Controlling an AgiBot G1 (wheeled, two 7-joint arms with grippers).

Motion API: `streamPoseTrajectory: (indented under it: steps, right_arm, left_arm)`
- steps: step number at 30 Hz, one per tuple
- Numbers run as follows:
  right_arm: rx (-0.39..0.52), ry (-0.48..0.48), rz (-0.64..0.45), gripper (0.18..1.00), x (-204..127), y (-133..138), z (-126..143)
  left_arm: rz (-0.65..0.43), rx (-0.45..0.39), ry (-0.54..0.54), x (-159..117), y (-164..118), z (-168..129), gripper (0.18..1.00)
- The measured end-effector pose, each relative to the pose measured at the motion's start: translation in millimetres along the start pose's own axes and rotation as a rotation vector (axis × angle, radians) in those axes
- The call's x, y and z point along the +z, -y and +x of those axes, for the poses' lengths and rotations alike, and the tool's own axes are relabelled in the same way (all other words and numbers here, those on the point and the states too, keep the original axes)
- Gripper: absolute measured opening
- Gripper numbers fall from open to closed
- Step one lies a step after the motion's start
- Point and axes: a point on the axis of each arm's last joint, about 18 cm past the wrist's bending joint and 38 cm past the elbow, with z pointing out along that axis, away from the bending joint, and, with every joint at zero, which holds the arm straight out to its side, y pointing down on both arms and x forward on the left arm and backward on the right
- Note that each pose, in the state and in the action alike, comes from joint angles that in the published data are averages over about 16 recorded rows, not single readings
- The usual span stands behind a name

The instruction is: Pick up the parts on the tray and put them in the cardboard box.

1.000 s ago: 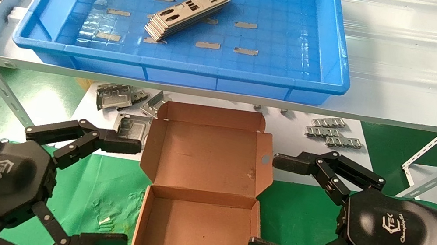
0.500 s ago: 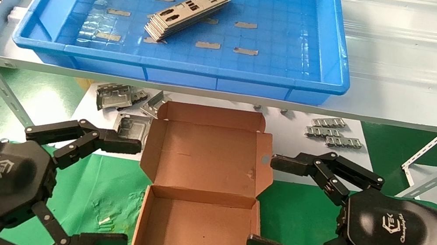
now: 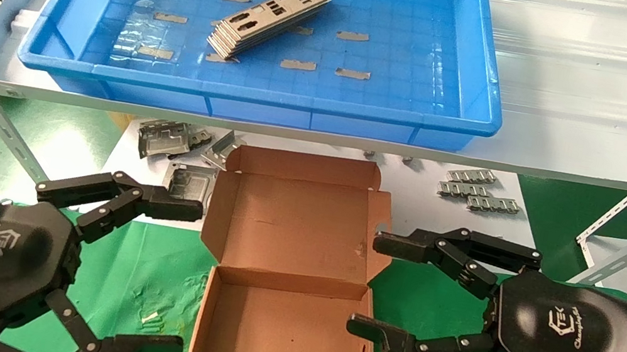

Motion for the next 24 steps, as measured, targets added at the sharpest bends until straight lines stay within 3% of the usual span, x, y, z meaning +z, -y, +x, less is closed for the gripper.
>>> streamPoseTrajectory:
  steps: [17,24]
  right_arm:
    - [0.000,0.000,0.000,0.369,0.0,0.0,0.0]
    - [0.000,0.000,0.000,0.270,0.0,0.0,0.0]
  left_arm:
    - [0.000,0.000,0.000,0.0,0.0,0.0,1.001]
    - [-0.001,0.005,0.003,-0.1,0.9,-0.7,1.001]
